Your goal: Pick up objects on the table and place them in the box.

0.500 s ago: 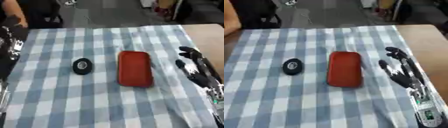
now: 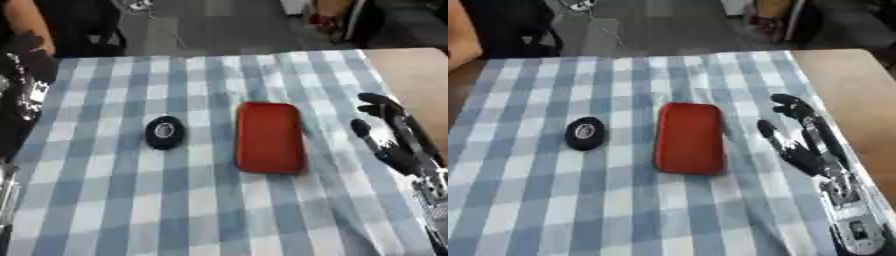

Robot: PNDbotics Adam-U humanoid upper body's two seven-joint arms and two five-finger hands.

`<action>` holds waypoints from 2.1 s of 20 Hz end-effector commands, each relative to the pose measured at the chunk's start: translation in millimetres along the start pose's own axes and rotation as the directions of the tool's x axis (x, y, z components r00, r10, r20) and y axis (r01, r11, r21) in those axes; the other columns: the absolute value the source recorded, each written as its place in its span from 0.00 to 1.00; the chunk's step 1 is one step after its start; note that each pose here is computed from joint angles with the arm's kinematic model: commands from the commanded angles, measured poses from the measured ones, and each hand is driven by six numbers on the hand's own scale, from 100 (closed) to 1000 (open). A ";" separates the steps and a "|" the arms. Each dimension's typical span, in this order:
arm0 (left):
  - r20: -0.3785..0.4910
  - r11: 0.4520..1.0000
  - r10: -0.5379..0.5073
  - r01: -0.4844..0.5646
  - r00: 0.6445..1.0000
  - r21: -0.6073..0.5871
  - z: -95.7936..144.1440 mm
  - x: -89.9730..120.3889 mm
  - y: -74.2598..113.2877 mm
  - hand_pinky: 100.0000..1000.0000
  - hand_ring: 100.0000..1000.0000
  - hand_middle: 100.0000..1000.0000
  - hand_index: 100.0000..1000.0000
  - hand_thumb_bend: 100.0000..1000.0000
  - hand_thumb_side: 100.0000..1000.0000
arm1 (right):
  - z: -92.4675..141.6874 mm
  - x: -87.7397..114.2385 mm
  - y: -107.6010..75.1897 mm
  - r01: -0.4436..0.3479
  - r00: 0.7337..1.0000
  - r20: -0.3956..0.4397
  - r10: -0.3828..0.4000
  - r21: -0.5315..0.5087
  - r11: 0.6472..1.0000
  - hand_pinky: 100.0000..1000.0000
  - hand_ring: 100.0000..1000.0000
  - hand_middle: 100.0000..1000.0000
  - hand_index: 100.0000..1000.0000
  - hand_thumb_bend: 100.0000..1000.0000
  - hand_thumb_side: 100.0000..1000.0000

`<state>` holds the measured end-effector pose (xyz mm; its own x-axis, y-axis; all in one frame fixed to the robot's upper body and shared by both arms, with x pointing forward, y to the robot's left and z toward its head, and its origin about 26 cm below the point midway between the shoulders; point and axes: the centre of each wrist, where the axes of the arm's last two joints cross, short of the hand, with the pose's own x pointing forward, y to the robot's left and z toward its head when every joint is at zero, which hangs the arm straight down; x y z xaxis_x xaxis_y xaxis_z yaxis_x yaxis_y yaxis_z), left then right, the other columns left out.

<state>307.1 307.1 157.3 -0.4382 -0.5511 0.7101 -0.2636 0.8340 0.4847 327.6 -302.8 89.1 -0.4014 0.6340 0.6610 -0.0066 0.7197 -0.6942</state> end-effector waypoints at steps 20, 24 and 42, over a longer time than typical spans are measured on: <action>0.257 0.660 -0.575 0.626 0.777 -0.416 -20.9 -13.3 25.5 0.99 0.99 1.00 0.80 1.00 0.94 | 1.0 -1.0 -4.8 -0.020 1.000 0.004 0.020 0.013 1.000 0.89 0.81 0.88 0.89 0.48 0.82; 0.251 0.685 -0.559 0.610 0.791 -0.398 -33.1 -12.3 24.8 1.00 1.00 1.00 0.74 1.00 0.90 | 0.8 -0.9 -4.0 -0.018 1.000 0.006 0.018 0.016 1.000 0.89 0.81 0.88 0.89 0.48 0.82; 0.379 0.596 -0.566 0.681 0.732 -0.424 -82.6 -10.9 -3.2 0.98 1.00 1.00 0.60 1.00 0.95 | 0.3 -2.3 -0.9 -0.012 1.000 0.004 0.012 0.038 0.999 0.89 0.81 0.88 0.90 0.47 0.83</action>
<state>381.2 307.6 181.6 -0.4907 -0.8672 0.0851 -0.0706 0.1369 0.9881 328.2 -301.6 82.8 -0.3978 0.6326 0.6645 -0.0436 0.7104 -0.7024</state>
